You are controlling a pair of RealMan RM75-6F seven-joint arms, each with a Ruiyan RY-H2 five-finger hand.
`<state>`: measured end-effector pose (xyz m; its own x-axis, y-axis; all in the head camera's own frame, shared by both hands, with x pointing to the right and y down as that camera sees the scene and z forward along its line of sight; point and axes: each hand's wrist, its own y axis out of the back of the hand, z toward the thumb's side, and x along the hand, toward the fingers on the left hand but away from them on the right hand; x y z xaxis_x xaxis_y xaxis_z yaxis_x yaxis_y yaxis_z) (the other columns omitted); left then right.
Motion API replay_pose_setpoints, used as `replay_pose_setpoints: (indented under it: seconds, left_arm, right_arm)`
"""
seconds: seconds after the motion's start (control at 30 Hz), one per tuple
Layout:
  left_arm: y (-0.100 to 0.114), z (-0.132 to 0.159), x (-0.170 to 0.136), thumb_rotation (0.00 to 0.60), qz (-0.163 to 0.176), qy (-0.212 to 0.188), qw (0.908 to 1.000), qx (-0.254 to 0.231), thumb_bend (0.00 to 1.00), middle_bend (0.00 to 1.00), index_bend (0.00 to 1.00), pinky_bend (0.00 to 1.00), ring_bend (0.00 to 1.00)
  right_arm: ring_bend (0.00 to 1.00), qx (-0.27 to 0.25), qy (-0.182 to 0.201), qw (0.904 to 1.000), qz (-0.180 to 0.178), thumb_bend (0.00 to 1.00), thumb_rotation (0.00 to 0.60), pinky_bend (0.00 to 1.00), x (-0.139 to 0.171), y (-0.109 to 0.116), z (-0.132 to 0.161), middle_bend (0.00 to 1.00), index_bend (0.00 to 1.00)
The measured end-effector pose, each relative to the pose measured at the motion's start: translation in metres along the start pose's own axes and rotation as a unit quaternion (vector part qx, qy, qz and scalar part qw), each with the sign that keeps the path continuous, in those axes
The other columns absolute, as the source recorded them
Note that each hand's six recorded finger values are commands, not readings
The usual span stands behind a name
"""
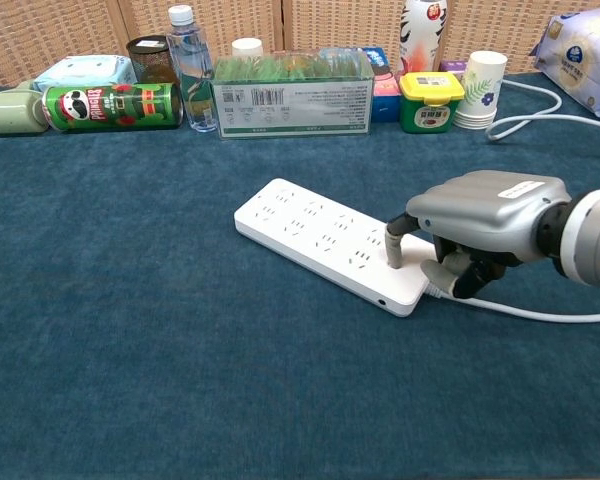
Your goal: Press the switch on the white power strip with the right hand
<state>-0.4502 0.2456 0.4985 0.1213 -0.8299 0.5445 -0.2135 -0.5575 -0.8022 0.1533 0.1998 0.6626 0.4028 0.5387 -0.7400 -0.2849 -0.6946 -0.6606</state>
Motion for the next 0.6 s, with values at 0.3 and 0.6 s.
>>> replay_pose_setpoints:
  seconds: [0.3, 0.6]
  left_arm:
    - [0.001, -0.001, 0.000, 0.600, 0.001, 0.000, 1.0000, -0.001, 0.11, 0.00, 0.00, 0.02, 0.00]
    - [0.001, 0.000, -0.001, 0.600, 0.001, -0.002, 1.0000, -0.002, 0.11, 0.00, 0.00, 0.02, 0.00]
  right_arm:
    - [1.00, -0.029, 0.001, 0.9986, -0.044, 0.70, 0.600, 1.00, 0.009, 0.036, 0.000, 0.99, 0.29]
    - [0.95, -0.065, -0.002, 0.9925, -0.103, 0.60, 0.600, 0.97, 0.032, 0.079, -0.011, 0.85, 0.27]
